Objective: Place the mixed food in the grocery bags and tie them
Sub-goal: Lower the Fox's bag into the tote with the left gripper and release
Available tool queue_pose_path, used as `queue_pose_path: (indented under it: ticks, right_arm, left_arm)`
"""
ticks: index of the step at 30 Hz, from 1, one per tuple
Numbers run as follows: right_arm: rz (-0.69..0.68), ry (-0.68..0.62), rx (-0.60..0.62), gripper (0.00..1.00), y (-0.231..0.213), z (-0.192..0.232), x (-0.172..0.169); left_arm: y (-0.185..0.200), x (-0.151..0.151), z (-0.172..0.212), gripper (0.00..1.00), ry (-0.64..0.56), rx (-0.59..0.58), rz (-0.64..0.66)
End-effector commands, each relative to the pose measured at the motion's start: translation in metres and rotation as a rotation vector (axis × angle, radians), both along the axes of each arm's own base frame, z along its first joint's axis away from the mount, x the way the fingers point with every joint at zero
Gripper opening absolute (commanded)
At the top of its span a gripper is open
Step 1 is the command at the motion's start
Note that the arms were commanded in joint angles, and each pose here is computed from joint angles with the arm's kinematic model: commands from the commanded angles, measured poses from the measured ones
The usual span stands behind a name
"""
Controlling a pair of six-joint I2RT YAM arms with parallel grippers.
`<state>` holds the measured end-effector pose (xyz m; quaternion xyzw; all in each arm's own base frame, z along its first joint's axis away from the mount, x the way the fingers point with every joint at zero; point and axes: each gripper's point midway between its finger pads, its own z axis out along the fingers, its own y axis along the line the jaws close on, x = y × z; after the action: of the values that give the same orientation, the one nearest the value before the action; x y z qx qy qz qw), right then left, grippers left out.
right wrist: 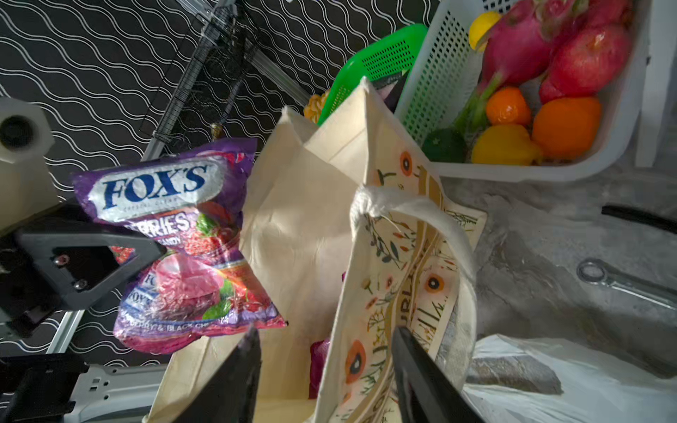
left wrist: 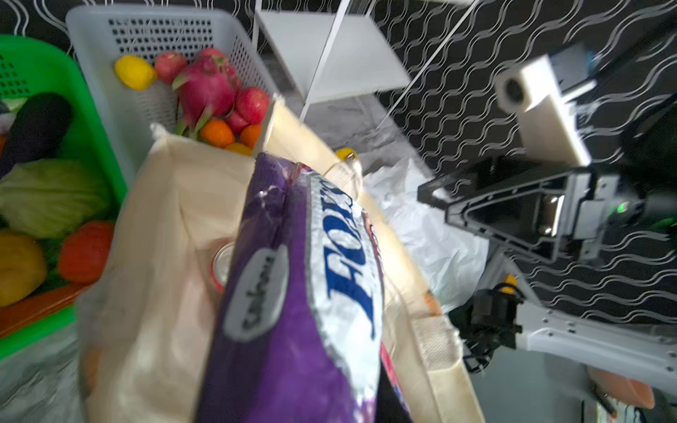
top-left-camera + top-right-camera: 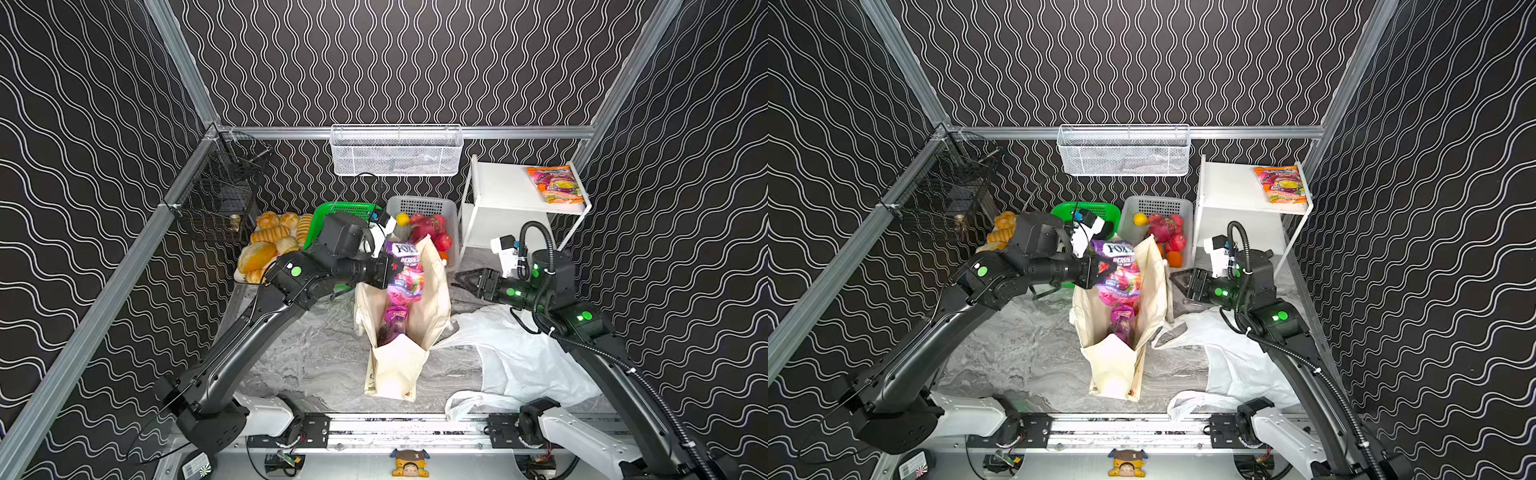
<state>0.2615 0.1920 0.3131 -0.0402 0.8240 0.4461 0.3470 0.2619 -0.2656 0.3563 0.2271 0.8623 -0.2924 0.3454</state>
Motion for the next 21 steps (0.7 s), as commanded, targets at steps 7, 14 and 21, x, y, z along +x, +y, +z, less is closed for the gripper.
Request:
queue_pose_path:
  ticks: [7, 14, 21]
  right_arm:
    - [0.058, 0.116, 0.004, 0.64, 0.013, -0.019, -0.004]
    - [0.080, 0.182, -0.031, 0.68, 0.021, -0.034, -0.003]
    - [0.081, 0.203, -0.050, 0.70, 0.025, -0.041, -0.003]
  left_arm:
    - [-0.003, -0.029, -0.069, 0.09, 0.226, 0.205, -0.196]
    - [-0.009, -0.048, -0.100, 0.13, 0.386, 0.279, -0.294]
    - [-0.009, -0.058, -0.119, 0.32, 0.439, 0.352, -0.316]
